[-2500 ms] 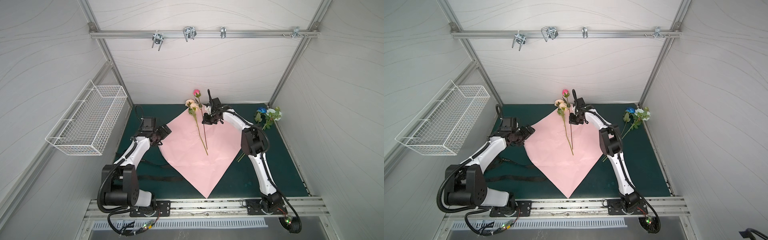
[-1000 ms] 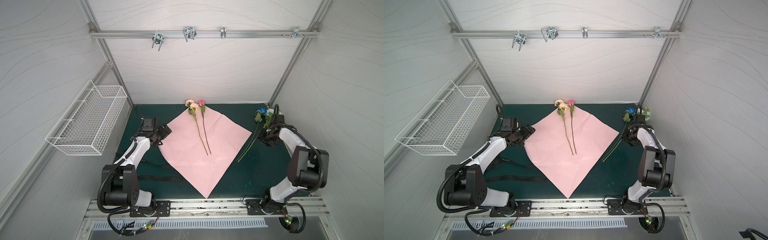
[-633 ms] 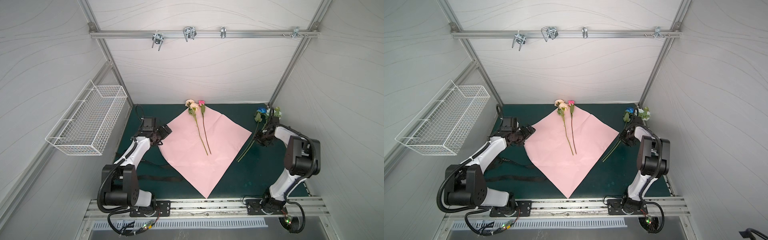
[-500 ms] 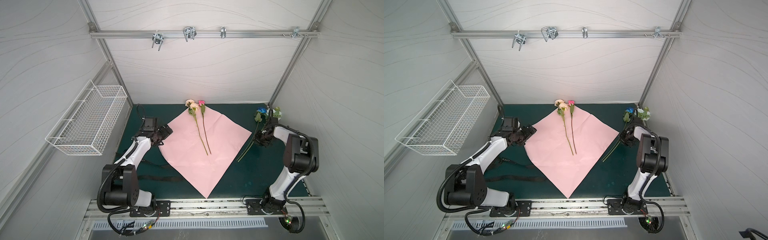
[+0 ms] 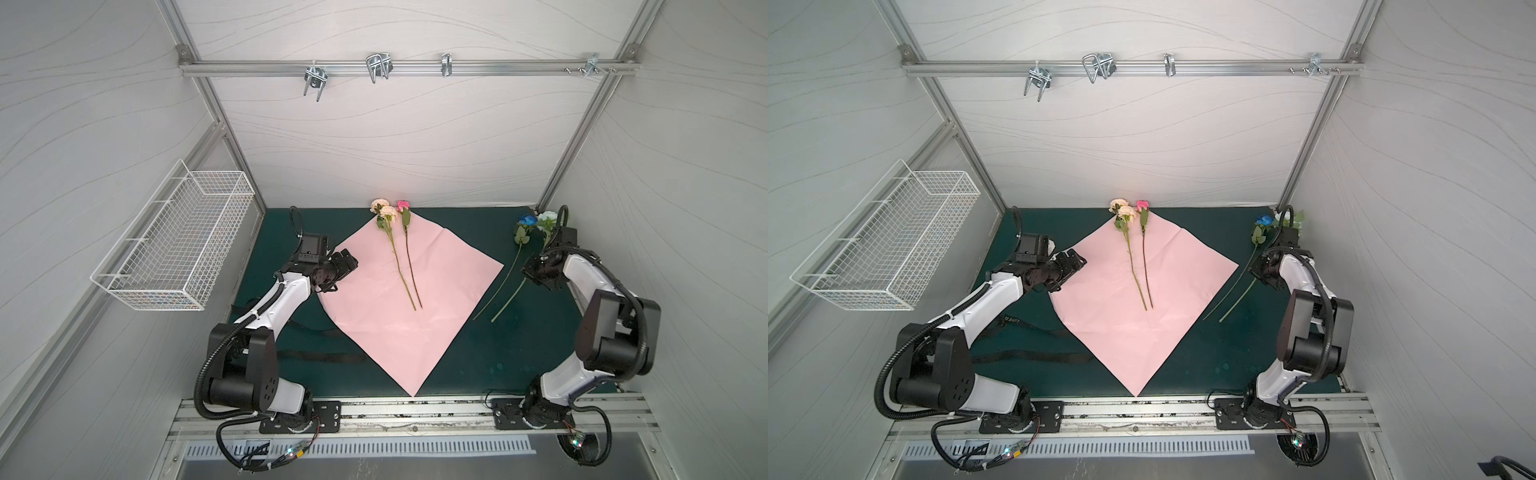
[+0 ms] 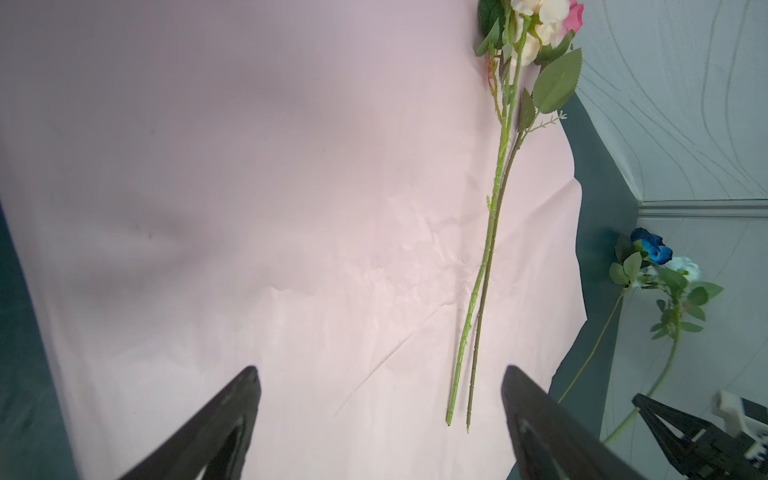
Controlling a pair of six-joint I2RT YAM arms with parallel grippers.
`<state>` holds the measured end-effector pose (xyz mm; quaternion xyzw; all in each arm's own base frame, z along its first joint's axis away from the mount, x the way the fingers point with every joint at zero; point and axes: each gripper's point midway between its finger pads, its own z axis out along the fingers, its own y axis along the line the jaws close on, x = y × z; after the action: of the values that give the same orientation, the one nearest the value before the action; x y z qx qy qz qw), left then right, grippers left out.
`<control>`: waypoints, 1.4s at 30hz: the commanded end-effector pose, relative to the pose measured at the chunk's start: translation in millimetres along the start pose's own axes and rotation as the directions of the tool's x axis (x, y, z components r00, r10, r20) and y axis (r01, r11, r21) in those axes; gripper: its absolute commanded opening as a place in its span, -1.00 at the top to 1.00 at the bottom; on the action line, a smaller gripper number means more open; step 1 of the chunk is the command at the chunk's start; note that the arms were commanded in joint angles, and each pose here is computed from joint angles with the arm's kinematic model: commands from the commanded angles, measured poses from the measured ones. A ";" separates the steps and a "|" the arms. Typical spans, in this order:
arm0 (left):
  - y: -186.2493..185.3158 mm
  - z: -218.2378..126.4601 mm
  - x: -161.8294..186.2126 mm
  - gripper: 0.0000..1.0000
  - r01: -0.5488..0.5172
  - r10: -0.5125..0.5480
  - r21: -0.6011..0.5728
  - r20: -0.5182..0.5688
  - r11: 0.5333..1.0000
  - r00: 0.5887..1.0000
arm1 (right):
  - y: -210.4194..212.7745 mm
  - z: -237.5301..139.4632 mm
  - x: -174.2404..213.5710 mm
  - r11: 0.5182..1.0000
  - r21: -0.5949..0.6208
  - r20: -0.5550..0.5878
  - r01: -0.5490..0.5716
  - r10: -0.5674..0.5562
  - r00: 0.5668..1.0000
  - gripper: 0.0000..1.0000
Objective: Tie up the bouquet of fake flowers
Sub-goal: 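Move the right gripper back to the roses and grasp a pale rose stem, then carry the pale rose onto the paper beside the others and lower it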
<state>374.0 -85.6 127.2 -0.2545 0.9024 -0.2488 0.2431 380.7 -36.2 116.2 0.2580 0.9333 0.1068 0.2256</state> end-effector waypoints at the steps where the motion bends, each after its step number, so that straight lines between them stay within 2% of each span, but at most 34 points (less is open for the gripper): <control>1: -15.3 -1.3 -12.5 -0.84 -0.025 0.024 0.035 0.028 0.999 0.999 | 44.5 -49.1 -6.7 0.983 -0.043 0.100 0.177 -0.172 0.980 1.00; 4: -15.5 -0.9 -12.0 -0.84 -0.023 0.022 0.035 0.026 0.999 0.999 | 102.4 -72.7 5.4 0.937 -0.147 0.144 0.316 -0.296 0.944 1.00; 8: -15.1 -0.7 -11.5 -0.85 -0.023 0.022 0.034 0.025 0.999 0.999 | 182.3 -81.2 40.1 0.830 -0.269 0.162 0.489 -0.461 0.872 1.00; 13: -14.9 -2.6 -11.1 -0.85 -0.029 0.029 0.030 0.028 0.999 0.999 | 262.6 -61.2 94.2 0.657 -0.380 0.143 0.652 -0.654 0.743 1.00; 15: -14.1 -3.1 -10.9 -0.86 -0.032 0.031 0.026 0.028 0.999 0.999 | 284.5 -48.7 109.4 0.616 -0.396 0.126 0.681 -0.698 0.705 1.00; 17: -13.4 -2.9 -11.6 -0.86 -0.034 0.034 0.022 0.031 0.999 0.999 | 301.0 -32.7 121.6 0.594 -0.421 0.103 0.686 -0.720 0.687 1.00; 21: -11.9 0.1 -10.9 -0.86 -0.033 0.033 0.018 0.023 0.999 0.999 | 324.7 -2.4 133.3 0.585 -0.475 0.063 0.658 -0.723 0.688 1.00; 30: -9.6 2.7 -9.9 -0.87 -0.034 0.034 0.008 0.016 0.999 0.999 | 346.9 58.8 152.5 0.606 -0.528 -0.046 0.594 -0.719 0.693 1.00; 42: -10.5 4.8 -9.3 -0.87 -0.029 0.029 0.013 0.007 0.999 1.000 | 323.0 88.9 190.7 0.650 -0.557 -0.195 0.517 -0.708 0.679 1.00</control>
<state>374.2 -85.9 117.2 -0.2523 0.9076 -0.2424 0.2321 429.4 341.6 78.7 -0.1756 0.9357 0.2746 0.1347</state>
